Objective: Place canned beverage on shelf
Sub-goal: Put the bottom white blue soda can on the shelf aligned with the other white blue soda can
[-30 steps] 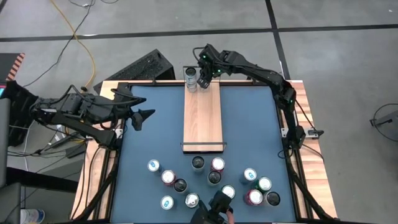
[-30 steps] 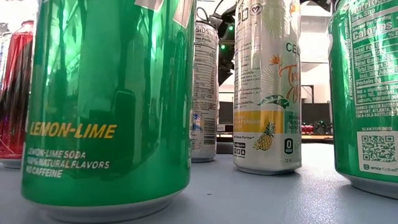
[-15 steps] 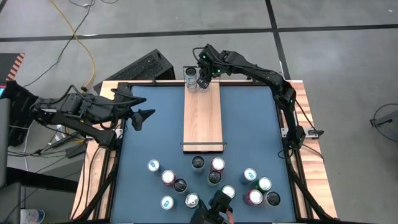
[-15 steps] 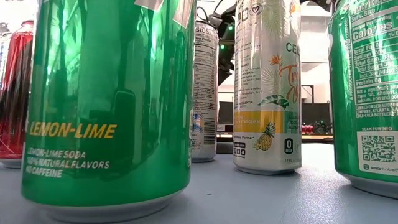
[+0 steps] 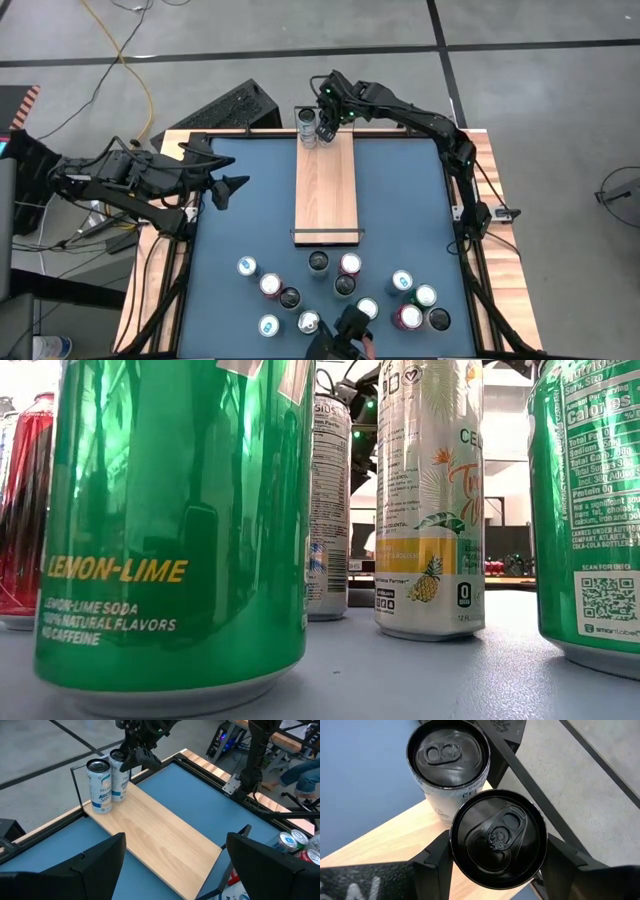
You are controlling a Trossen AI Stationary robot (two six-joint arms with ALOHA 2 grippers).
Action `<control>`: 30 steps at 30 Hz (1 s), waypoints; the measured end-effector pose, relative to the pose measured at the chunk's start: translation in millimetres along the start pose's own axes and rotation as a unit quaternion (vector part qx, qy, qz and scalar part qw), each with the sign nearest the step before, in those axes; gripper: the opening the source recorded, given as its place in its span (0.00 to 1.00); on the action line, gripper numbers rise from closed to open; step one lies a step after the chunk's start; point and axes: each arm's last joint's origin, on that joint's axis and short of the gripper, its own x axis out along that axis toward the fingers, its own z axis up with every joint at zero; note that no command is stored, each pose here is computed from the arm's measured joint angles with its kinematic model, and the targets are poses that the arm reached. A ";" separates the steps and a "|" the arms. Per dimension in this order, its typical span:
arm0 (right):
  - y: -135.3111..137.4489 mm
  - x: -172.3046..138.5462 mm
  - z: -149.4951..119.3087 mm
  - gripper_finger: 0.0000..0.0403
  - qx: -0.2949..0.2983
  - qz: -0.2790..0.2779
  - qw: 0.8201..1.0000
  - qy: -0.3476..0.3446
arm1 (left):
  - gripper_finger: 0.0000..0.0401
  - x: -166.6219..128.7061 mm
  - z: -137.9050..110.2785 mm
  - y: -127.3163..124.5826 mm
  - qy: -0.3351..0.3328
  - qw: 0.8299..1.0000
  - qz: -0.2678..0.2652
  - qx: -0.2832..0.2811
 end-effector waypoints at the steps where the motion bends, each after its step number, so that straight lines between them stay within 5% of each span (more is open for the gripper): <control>1: 0.4 3.4 -0.7 0.54 -0.002 0.000 1.000 0.003 | 0.83 0.0 0.0 0.0 0.000 1.000 0.000 0.000; 30: 5.6 11.1 -2.7 0.67 -0.017 0.025 0.999 0.019 | 0.83 0.1 -0.1 -0.1 0.001 1.000 -0.001 0.003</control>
